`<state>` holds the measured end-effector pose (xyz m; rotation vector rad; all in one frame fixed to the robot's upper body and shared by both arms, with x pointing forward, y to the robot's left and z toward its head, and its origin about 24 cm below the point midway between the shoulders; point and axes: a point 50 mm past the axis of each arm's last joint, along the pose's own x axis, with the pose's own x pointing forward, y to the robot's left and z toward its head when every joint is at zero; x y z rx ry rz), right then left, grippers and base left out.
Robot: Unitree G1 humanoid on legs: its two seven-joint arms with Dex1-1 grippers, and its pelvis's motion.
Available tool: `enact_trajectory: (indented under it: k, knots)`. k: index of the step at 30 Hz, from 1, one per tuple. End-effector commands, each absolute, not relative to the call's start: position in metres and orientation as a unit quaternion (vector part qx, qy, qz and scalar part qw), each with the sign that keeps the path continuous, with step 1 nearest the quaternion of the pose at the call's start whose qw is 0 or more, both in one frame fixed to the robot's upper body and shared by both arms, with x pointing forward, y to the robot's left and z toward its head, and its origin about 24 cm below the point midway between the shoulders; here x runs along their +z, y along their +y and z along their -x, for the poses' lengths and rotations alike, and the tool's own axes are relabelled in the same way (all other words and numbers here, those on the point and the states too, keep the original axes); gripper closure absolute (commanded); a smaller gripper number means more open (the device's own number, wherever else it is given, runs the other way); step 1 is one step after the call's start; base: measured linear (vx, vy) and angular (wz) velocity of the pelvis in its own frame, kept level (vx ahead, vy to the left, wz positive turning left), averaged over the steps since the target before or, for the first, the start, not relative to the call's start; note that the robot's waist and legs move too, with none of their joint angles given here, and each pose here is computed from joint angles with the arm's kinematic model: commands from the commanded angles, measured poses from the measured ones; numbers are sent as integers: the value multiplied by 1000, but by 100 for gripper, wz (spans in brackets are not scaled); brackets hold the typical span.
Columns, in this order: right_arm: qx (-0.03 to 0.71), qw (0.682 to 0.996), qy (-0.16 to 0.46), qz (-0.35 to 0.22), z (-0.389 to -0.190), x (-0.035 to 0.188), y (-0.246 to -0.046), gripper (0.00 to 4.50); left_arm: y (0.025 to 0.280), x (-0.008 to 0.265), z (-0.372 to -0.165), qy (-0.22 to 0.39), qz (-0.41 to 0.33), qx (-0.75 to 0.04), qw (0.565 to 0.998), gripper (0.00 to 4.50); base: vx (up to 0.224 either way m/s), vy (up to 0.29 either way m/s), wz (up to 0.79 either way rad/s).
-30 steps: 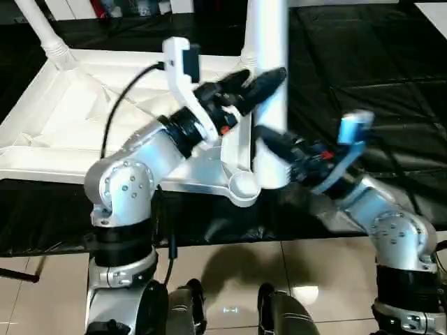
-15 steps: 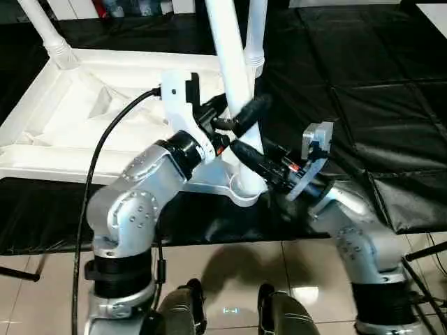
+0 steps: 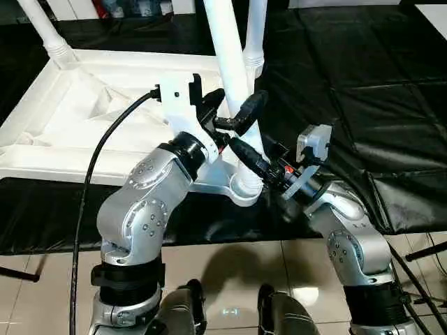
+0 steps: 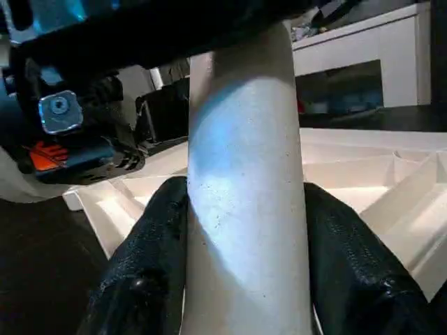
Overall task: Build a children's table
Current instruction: Rotate table base
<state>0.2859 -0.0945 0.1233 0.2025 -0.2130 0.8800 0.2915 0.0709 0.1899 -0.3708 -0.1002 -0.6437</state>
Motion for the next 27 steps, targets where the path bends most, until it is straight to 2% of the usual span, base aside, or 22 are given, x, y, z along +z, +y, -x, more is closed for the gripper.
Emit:
enact_trajectory:
  k: [1, 6, 12, 19, 24, 27]
  knots:
    - [429, 892, -106, -92, -284, 120, -93, 259, 70, 189, -288, -54, 171, -318, 931, 34, 0, 0, 0]
    - [429, 892, -109, -89, -284, 119, -93, 259, 71, 188, -287, -61, 155, -322, 932, 34, 0, 0, 0]
    - [435, 890, -108, -80, -284, 114, -94, 259, 79, 176, -287, -86, 52, -348, 932, 34, 0, 0, 0]
    - [436, 890, -108, -73, -283, 106, -92, 259, 84, 172, -287, -106, 1, -354, 929, 34, 0, 0, 0]
    - [443, 887, -109, -62, -282, 101, -87, 259, 85, 163, -286, -114, -66, -365, 921, 34, 0, 0, 0]
    - [447, 886, -110, -58, -282, 100, -86, 259, 85, 161, -287, -114, -70, -366, 921, 73, 0, 0, 0]
